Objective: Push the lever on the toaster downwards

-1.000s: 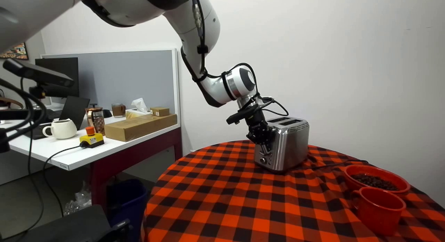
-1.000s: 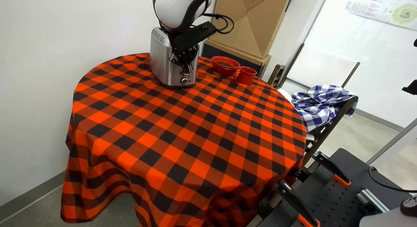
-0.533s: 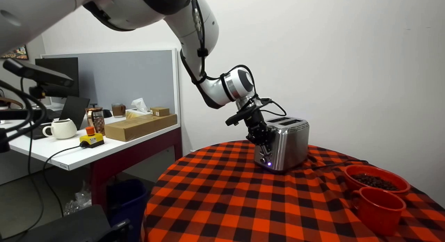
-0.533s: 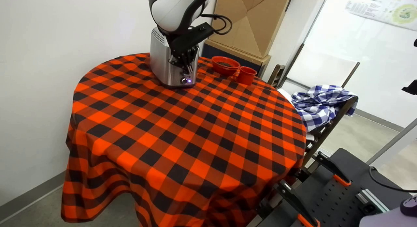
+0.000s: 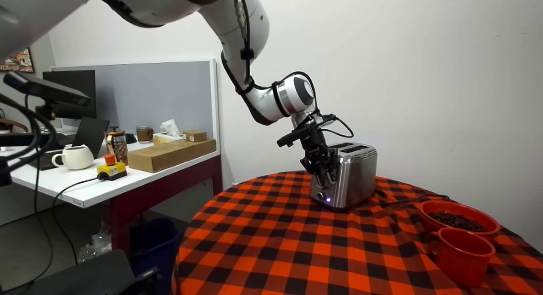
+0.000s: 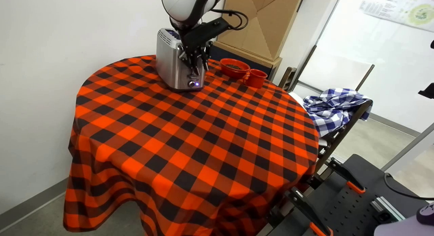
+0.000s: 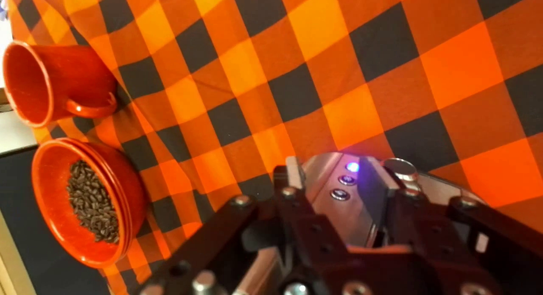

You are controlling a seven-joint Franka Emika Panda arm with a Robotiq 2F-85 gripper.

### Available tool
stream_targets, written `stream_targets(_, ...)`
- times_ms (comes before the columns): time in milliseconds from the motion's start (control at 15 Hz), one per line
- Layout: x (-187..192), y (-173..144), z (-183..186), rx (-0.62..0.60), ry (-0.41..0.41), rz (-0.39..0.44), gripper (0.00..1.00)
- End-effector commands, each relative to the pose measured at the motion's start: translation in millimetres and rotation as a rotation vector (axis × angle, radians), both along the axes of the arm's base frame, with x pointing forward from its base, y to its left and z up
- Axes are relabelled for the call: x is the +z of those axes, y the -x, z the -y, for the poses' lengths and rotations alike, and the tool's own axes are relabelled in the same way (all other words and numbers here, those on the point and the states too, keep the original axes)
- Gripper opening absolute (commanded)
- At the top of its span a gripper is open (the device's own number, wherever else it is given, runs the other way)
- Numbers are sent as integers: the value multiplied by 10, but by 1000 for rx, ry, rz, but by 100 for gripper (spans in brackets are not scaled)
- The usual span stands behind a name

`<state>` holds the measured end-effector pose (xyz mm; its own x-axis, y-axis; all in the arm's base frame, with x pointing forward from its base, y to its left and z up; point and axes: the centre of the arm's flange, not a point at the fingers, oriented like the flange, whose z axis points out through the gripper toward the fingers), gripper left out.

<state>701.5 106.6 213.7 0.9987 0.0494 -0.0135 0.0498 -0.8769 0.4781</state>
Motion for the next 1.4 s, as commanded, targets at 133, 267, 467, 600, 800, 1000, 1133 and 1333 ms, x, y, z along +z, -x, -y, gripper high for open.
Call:
stream_targets(133, 589, 886, 244, 18, -110, -66, 87)
stream_targets(267, 707, 1145, 226, 38, -163, -94, 100)
stream_targets(467, 881, 1553, 163, 69, -199, -99, 100)
stream_targets(600, 1036, 1814, 146, 73, -191, -53, 100)
stream_targets(800, 1301, 2185, 208, 27, -216, 13, 100)
stream_targets(1000, 1231, 1961, 171, 24, -197, -11, 100)
stream_targets(1133, 1350, 2178, 251, 12, -200, 7, 100)
stream_targets(1333, 1382, 2273, 276, 11, -202, 14, 100)
